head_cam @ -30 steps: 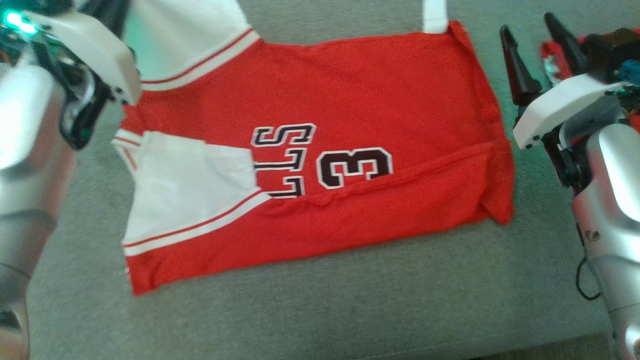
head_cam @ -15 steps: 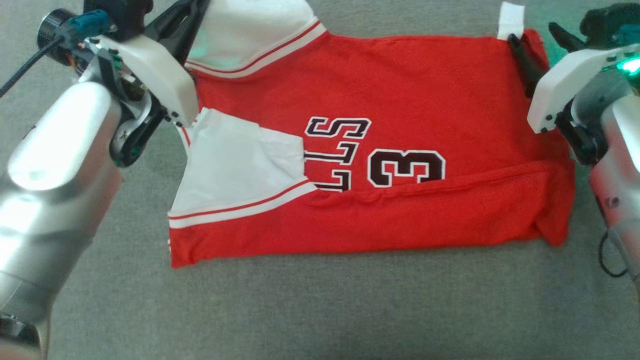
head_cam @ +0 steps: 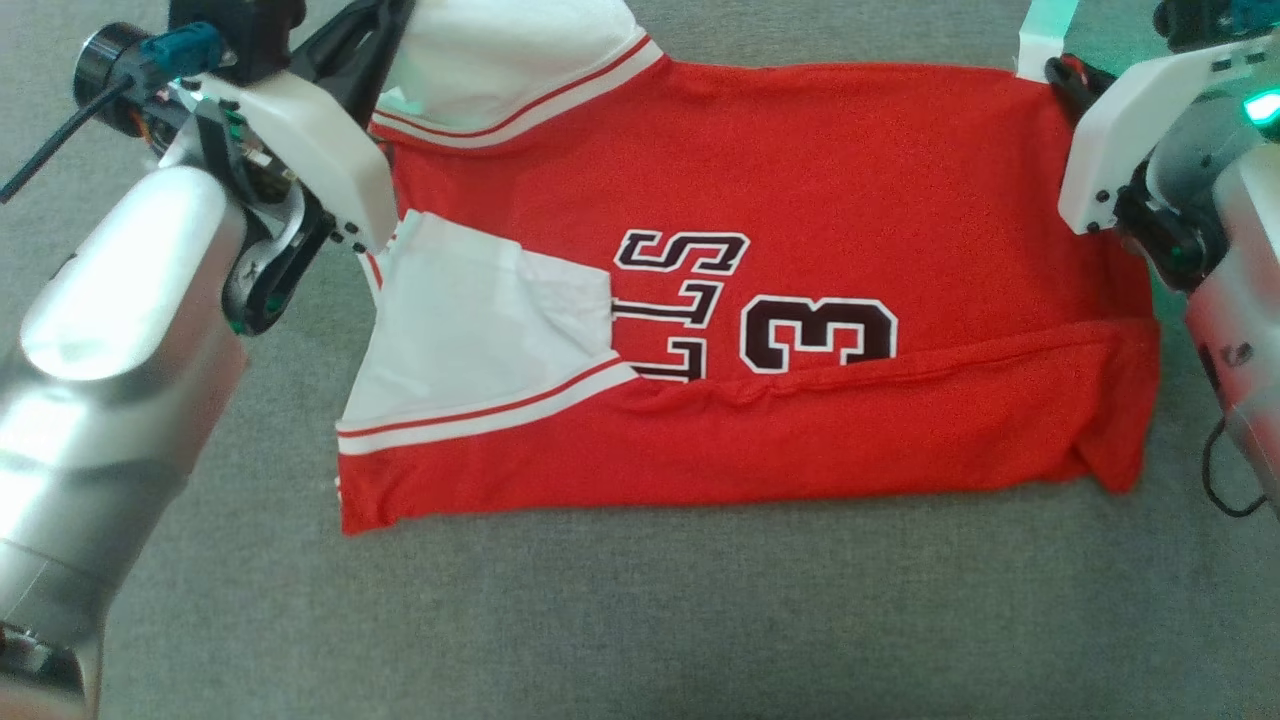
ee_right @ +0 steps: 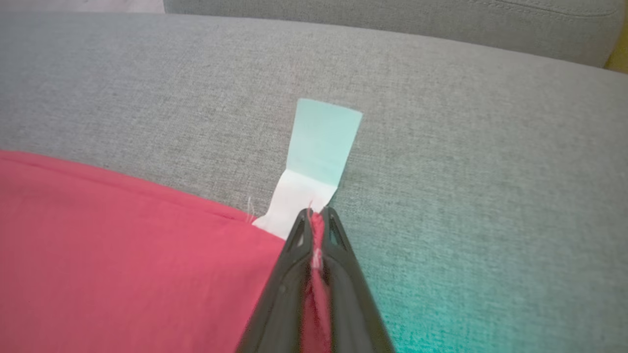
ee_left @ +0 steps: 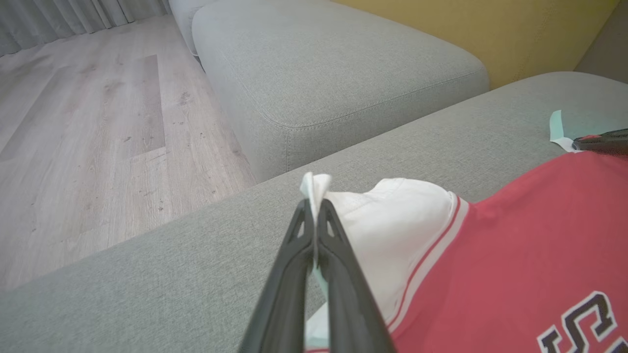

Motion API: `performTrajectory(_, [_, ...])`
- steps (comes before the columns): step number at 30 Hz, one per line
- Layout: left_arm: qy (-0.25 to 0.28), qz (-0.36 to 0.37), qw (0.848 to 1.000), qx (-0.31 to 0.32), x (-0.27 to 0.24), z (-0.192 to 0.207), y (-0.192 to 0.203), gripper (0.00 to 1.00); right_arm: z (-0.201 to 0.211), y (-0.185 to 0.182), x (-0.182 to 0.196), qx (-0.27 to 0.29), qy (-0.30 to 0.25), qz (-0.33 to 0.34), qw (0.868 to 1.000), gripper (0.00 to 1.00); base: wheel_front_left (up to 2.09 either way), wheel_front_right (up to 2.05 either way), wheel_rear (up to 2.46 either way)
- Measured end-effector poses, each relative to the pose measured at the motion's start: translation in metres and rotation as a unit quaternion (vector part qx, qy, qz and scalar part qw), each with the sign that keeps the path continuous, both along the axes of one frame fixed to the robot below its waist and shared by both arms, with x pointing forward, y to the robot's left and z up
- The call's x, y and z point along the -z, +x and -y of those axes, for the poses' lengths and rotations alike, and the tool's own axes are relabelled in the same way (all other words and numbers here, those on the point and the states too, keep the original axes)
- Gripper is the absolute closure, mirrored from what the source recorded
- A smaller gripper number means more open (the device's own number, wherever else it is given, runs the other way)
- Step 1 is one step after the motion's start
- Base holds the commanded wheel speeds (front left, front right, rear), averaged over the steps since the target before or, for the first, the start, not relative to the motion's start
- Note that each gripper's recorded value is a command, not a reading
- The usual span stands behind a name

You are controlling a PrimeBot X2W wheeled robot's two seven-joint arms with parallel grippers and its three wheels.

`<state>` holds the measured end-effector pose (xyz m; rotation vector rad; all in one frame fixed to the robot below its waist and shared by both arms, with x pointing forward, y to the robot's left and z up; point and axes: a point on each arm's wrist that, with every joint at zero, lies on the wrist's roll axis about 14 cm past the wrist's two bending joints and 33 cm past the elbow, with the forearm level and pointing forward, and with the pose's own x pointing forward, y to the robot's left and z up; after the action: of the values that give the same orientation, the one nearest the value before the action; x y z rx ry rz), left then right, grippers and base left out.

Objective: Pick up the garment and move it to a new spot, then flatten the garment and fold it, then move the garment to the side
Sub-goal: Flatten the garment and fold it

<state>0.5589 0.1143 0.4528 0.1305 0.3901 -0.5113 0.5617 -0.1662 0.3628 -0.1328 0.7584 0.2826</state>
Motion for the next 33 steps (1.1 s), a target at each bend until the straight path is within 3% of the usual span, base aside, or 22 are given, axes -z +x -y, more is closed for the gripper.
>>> performTrajectory(9, [-0.019, 0.031, 0.999, -0.02, -0.006, -0.002, 0.015, 1.0, 0.009, 0.014, -0.027, 0.038, 0.058, 0.073, 0.995, 1.0, 0.0, 0.0, 0.0])
performTrajectory(14, [-0.024, 0.072, 0.997, -0.027, -0.022, -0.004, 0.035, 1.0, 0.014, 0.038, -0.061, 0.061, 0.096, 0.135, 0.984, 1.0, 0.0, 0.0, 0.0])
performTrajectory(26, [-0.025, 0.151, 0.987, -0.053, -0.054, -0.015, 0.09, 1.0, 0.015, 0.082, -0.108, 0.075, 0.124, 0.243, 0.959, 1.0, 0.0, 0.0, 0.0])
performTrajectory(33, [-0.03, 0.17, 0.984, -0.046, -0.064, -0.01, 0.092, 1.0, 0.014, 0.08, -0.099, 0.085, 0.126, 0.227, 0.962, 1.0, 0.0, 0.0, 0.0])
